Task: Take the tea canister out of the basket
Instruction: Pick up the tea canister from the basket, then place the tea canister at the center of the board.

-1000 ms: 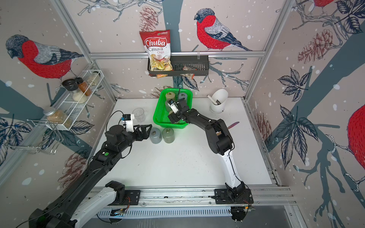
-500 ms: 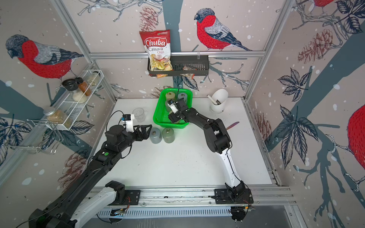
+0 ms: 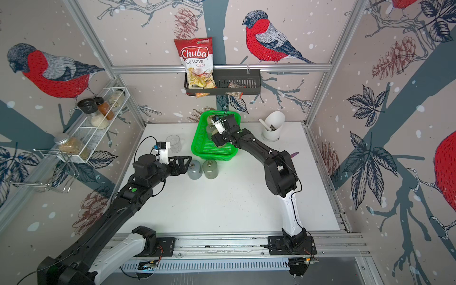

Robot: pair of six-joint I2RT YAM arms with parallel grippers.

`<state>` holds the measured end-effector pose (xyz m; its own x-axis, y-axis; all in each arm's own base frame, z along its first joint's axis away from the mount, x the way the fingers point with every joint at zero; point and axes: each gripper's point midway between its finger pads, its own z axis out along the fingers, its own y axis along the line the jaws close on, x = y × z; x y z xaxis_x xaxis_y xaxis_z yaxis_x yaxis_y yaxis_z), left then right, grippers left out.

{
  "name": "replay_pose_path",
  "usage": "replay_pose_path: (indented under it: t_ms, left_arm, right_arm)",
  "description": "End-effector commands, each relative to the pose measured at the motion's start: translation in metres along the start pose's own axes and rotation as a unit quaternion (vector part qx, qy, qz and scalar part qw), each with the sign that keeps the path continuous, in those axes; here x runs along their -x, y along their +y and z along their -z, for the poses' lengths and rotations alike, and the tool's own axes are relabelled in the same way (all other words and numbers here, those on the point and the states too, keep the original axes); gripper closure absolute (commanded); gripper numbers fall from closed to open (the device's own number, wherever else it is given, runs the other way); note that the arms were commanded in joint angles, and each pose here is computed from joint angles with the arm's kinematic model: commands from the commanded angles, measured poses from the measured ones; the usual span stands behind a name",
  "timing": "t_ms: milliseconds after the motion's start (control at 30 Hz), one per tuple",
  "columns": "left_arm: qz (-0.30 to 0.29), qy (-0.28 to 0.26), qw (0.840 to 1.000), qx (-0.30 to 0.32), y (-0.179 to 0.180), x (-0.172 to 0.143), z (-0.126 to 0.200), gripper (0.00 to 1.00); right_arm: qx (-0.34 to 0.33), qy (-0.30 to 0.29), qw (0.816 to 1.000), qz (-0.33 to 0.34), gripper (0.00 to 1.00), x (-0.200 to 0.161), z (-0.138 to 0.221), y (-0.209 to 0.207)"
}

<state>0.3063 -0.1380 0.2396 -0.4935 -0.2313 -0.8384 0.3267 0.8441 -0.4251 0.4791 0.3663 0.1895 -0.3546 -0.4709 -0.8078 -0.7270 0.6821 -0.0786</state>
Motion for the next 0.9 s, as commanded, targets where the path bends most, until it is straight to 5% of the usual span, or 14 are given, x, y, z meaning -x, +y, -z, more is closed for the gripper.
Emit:
replay_pose_path:
  t_ms: [0, 200, 433, 867]
  left_arm:
    - [-0.005, -0.004, 1.0, -0.031, -0.013, 0.005, 0.002, 0.03]
    - [-0.015, 0.018, 0.996, -0.086, -0.04, -0.007, -0.007, 0.03]
    - [-0.037, 0.056, 0.992, -0.109, -0.063, -0.031, -0.027, 0.03]
    - [-0.05, 0.075, 0.992, -0.093, -0.065, -0.046, -0.049, 0.03]
  right_arm:
    - [-0.009, -0.056, 0.998, 0.01, 0.46, 0.036, 0.038, -0.002]
    - [-0.022, -0.081, 0.996, 0.011, 0.47, 0.028, 0.098, 0.012]
    - [-0.041, -0.065, 0.997, -0.01, 0.47, -0.029, 0.137, 0.027]
    - [-0.027, -0.048, 0.997, -0.048, 0.48, -0.094, 0.104, 0.067]
